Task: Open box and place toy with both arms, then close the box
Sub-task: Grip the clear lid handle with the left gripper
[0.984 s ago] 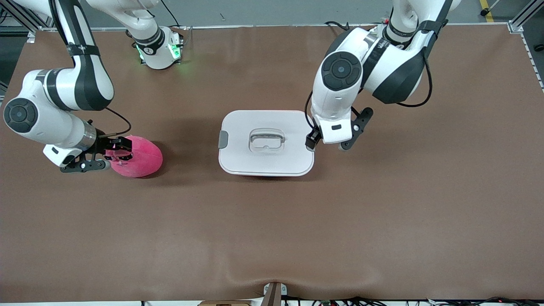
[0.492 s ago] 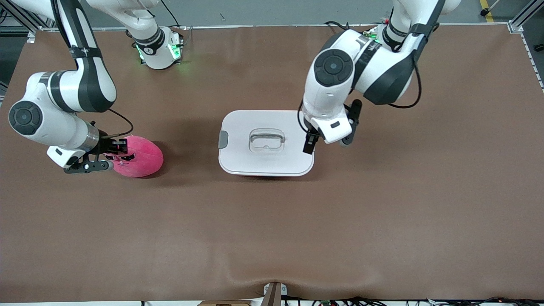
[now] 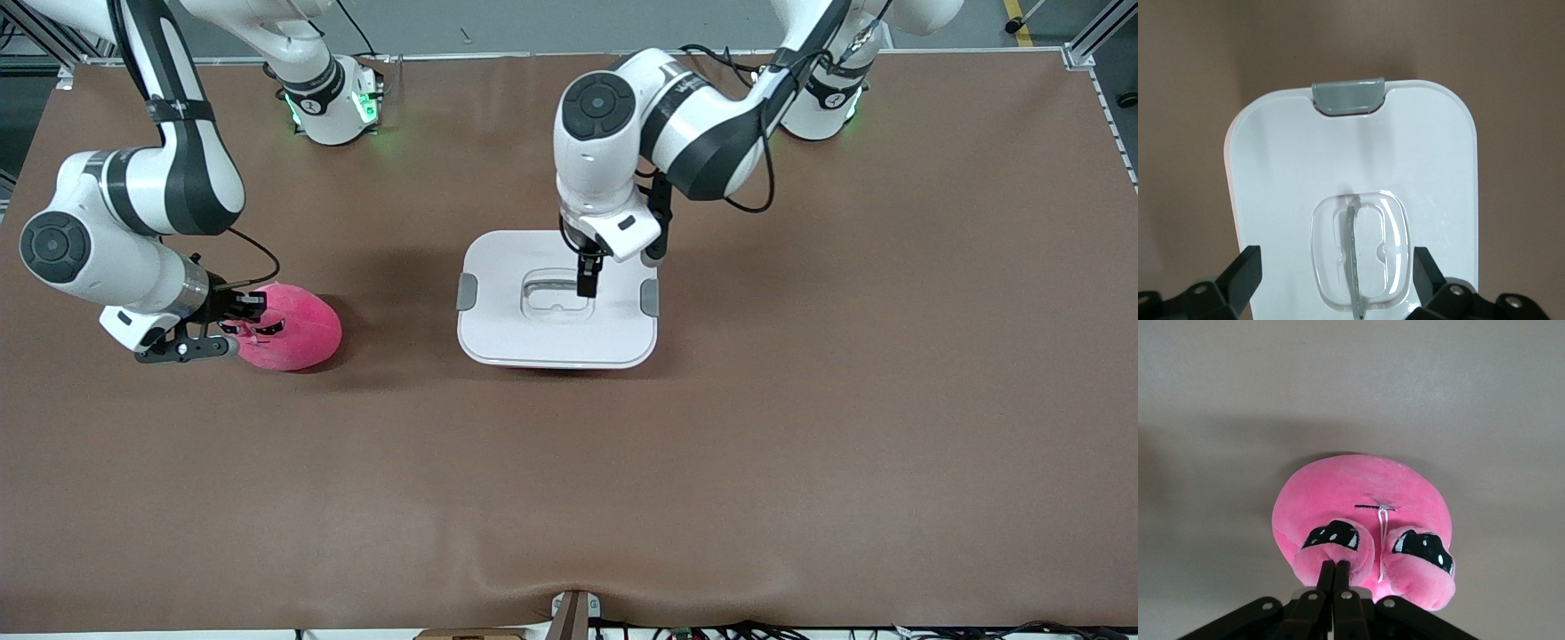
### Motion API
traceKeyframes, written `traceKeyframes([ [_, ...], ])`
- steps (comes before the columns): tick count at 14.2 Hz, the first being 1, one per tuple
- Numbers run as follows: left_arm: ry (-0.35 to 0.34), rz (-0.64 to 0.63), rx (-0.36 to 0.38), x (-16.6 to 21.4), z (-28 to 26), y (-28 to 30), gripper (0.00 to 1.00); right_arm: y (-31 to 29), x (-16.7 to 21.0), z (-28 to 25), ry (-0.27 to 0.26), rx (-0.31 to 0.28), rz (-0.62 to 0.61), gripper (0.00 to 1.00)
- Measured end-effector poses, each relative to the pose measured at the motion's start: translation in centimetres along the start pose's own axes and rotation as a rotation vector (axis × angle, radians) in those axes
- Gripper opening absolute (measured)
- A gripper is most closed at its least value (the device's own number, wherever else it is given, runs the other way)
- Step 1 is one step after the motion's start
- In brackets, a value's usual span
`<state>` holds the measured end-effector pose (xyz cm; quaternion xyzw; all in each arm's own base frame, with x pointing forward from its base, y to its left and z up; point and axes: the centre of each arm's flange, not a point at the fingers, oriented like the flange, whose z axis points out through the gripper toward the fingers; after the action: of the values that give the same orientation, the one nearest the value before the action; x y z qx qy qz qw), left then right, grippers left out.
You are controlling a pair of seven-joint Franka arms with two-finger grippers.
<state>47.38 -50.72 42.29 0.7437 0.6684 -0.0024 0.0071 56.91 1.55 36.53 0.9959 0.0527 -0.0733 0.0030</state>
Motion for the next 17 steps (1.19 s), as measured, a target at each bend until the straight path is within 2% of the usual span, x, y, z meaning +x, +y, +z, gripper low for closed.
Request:
traceKeyframes([
  [5, 0.006, -0.069, 0.000, -2.2, 1.3, -1.5, 0.97, 0.0, 0.3, -2.7, 0.022, -0.002, -0.001, 0.02],
  [6, 0.011, -0.061, 0.000, -2.9, 1.8, -2.1, 0.92, -0.1, 0.3, -3.5, 0.027, -0.002, -0.002, 0.02],
  [9, 0.013, -0.059, -0.046, -4.4, 2.8, -2.7, 0.89, -0.1, 0.2, -5.7, 0.032, -0.003, -0.028, 0.02],
  [13, 0.022, -0.097, -0.103, -5.6, 3.9, -3.0, 0.75, -0.9, 0.3, -6.8, 0.023, -0.004, -0.051, 0.02],
  [17, 0.035, -0.145, -0.160, -6.6, 6.1, -3.1, 0.71, -1.1, 0.4, -8.3, 0.024, -0.005, -0.061, 0.02],
])
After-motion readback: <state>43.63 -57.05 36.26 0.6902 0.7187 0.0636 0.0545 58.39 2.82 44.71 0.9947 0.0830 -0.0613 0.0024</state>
